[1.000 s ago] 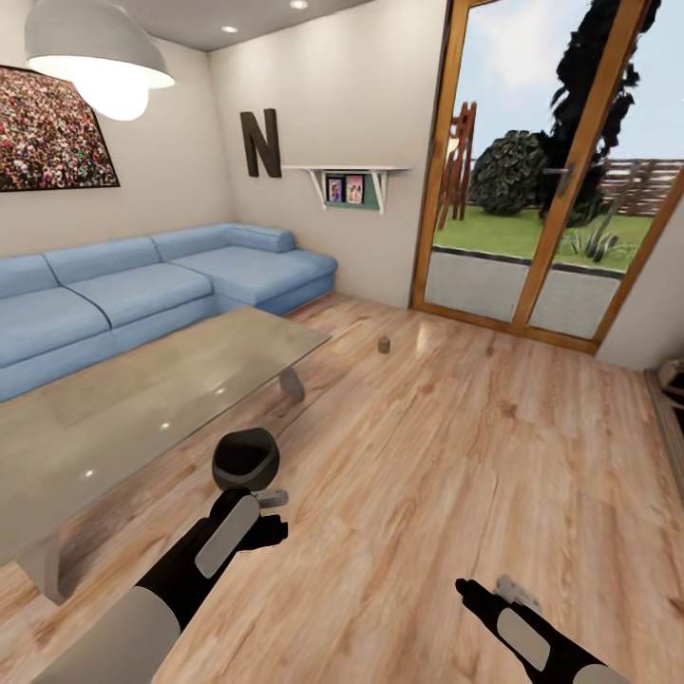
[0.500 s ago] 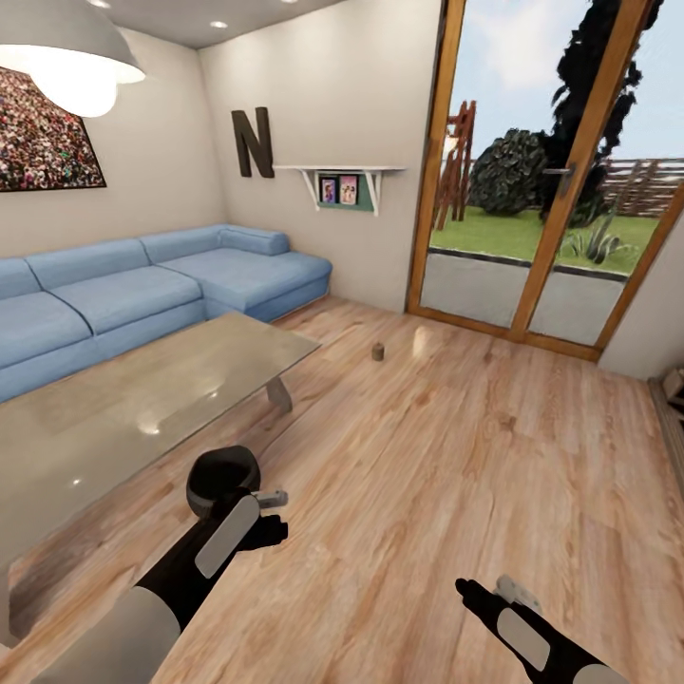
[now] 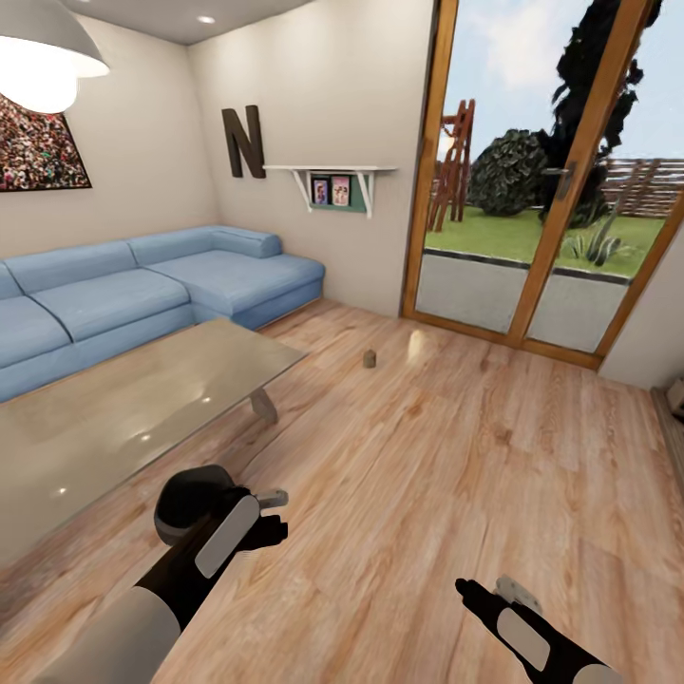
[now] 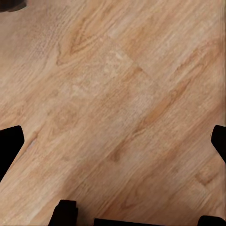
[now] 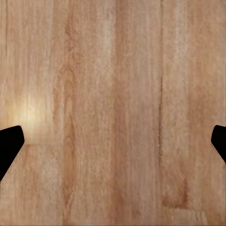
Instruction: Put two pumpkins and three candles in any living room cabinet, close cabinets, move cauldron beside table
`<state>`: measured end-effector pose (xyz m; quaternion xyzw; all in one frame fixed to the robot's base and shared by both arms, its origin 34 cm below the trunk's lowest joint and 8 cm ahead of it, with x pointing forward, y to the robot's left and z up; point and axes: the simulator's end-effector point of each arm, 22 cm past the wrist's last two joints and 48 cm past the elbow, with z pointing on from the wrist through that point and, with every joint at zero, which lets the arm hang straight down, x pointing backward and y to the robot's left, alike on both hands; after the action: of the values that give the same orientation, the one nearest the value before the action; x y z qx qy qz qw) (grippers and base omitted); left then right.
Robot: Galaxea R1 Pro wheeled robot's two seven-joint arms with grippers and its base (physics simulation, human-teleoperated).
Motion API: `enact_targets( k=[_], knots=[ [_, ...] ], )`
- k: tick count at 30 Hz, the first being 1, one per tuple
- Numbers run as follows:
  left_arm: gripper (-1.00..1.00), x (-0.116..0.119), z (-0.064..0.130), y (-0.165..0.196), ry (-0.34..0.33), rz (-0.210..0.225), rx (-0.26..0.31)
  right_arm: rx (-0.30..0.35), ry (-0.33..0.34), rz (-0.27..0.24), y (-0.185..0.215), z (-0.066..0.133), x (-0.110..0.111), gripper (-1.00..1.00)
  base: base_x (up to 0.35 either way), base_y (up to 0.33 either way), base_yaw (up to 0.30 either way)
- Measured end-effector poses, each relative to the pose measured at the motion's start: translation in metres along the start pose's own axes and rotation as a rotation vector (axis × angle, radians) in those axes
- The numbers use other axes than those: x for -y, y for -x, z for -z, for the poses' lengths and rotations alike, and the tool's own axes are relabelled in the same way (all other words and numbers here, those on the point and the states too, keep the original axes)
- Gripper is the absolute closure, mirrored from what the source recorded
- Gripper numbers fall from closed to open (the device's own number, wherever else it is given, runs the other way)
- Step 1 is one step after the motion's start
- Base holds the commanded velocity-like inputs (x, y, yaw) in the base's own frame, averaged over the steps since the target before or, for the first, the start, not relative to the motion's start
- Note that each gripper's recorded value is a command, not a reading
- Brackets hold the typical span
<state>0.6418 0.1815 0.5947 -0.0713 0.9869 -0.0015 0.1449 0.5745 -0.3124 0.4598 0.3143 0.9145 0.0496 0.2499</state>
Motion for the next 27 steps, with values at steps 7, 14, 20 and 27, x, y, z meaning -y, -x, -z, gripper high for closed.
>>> enact_targets(
  k=[7,14,20,27],
  knots=[
    [-1.0,0.0,0.0,0.0,0.0,0.0,0.0,0.0,0.0,0.0,0.0,0.0,0.0001,-1.0,0.269,-0.198,0.0],
    [-1.0,0.0002,0.0,-0.0001,-0.001,0.0,0.0,-0.001,0.001,0.0,-0.0005,0.0,-0.0007,-1.0,0.269,-0.198,0.0],
    [-1.0,0.0,0.0,0.0,0.0,0.0,0.0,-0.001,0.002,0.0,-0.0005,0.0,-0.0009,-1.0,0.269,-0.198,0.0],
    [-1.0,-0.0001,0.0,0.0001,0.0,0.001,0.0,-0.001,0.001,0.001,-0.0006,0.0,-0.0008,-1.0,0.269,-0.198,0.0]
  ],
)
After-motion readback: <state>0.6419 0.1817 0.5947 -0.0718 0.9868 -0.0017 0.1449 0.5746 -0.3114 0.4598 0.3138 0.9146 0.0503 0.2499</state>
